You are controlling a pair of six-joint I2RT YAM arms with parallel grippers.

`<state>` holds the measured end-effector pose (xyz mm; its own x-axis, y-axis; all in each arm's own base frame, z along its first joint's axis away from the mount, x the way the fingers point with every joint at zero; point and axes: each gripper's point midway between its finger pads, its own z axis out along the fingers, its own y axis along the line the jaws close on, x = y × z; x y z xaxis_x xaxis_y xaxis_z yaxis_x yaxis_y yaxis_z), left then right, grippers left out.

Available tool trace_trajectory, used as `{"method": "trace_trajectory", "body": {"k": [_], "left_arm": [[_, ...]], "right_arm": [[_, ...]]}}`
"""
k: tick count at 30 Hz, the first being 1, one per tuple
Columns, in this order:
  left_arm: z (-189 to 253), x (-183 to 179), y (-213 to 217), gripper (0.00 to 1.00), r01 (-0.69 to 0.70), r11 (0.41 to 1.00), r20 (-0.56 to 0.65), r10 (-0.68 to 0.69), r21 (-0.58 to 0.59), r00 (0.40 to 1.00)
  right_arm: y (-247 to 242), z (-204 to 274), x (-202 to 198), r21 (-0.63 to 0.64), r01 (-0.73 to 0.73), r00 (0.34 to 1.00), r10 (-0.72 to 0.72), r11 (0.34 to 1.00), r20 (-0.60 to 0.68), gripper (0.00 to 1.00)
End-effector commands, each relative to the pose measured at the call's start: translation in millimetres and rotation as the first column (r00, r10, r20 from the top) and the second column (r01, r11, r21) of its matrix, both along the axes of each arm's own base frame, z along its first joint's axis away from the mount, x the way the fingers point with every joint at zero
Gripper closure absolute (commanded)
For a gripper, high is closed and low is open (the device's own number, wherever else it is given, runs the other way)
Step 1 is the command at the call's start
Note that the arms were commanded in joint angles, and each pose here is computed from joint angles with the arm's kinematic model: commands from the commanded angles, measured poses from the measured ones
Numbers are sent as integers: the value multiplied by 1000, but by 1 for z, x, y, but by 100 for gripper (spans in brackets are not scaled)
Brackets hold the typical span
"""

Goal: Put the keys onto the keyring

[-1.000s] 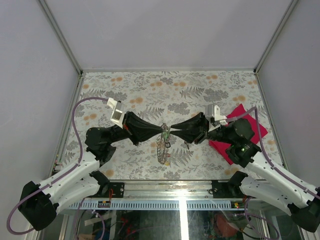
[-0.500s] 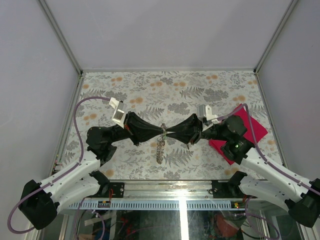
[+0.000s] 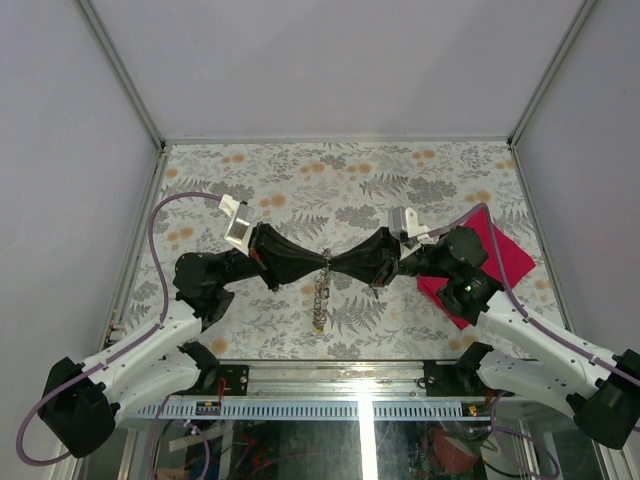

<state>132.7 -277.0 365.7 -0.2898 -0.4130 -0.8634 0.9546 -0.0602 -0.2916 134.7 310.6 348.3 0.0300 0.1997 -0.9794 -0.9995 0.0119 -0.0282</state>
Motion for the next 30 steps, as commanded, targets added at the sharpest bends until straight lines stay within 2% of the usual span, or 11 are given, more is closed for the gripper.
{"method": "trace_trajectory", "body": {"k": [1, 8, 14, 19, 22, 26, 30], "left_arm": [[39, -11, 10, 100, 6, 995, 124, 6, -102, 992], [38, -11, 9, 100, 6, 995, 124, 6, -101, 992], [37, -11, 9, 100, 6, 995, 123, 6, -101, 992], [36, -10, 10, 100, -5, 996, 120, 16, -92, 993], [33, -8, 10, 93, -27, 997, 115, 36, -72, 993], [30, -4, 13, 77, -78, 995, 116, 84, -54, 990], [28, 1, 16, 71, -124, 991, 112, 128, -40, 985]], "right_arm": [[0, 35, -4, 76, -28, 997, 22, 997, 75, 82], [2, 35, -4, 77, -41, 997, 36, 996, 66, 84], [4, 35, -4, 76, -46, 998, 43, 996, 51, 99], [1, 39, -3, 61, -24, 998, 20, 998, 65, 100], [-3, 31, -1, -18, 3, 998, -2, 1000, 61, 100], [-12, 23, 1, -139, 52, 995, -40, 989, 89, 100], [-20, 10, 0, -279, 60, 997, -42, 958, 70, 100]]}}
